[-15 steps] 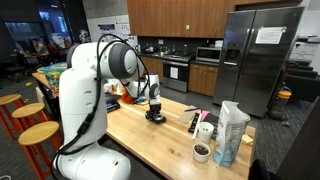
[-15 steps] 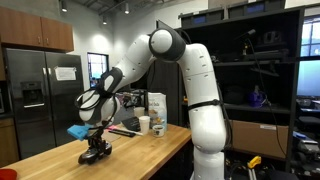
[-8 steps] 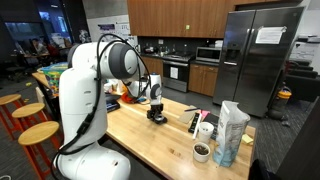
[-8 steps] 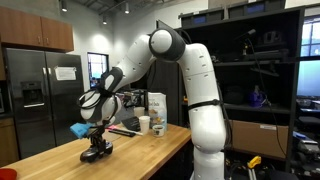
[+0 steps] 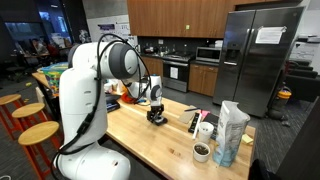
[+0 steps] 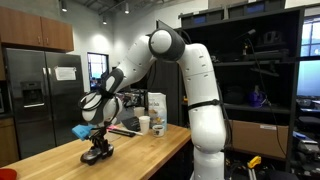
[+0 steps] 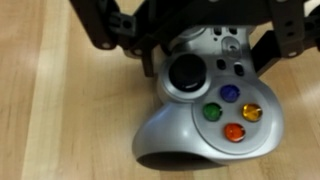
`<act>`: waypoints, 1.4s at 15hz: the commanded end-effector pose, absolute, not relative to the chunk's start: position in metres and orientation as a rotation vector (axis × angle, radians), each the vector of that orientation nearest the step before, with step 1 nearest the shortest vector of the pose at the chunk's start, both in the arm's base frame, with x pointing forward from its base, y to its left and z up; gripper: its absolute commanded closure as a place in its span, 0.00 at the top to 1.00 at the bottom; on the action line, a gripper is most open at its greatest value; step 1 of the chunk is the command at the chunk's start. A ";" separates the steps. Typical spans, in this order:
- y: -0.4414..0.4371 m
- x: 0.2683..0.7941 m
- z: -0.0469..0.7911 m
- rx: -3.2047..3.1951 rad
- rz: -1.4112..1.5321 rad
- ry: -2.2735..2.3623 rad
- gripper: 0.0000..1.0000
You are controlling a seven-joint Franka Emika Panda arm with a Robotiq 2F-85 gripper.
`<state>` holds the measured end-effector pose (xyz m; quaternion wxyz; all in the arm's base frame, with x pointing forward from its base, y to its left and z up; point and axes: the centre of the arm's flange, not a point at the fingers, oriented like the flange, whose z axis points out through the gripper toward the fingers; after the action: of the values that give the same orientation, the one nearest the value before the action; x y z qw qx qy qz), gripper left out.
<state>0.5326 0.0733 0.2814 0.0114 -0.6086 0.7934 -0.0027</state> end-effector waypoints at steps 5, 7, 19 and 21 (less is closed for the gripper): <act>0.066 0.524 0.281 -1.882 -0.032 2.486 1.00; 0.067 0.523 0.285 -1.890 -0.040 2.477 1.00; 0.081 0.498 0.373 -1.871 -0.297 2.440 1.00; 0.084 0.493 0.382 -1.875 -0.326 2.440 1.00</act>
<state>0.5129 0.0834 0.3635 0.0286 -0.6131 0.7846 -0.0883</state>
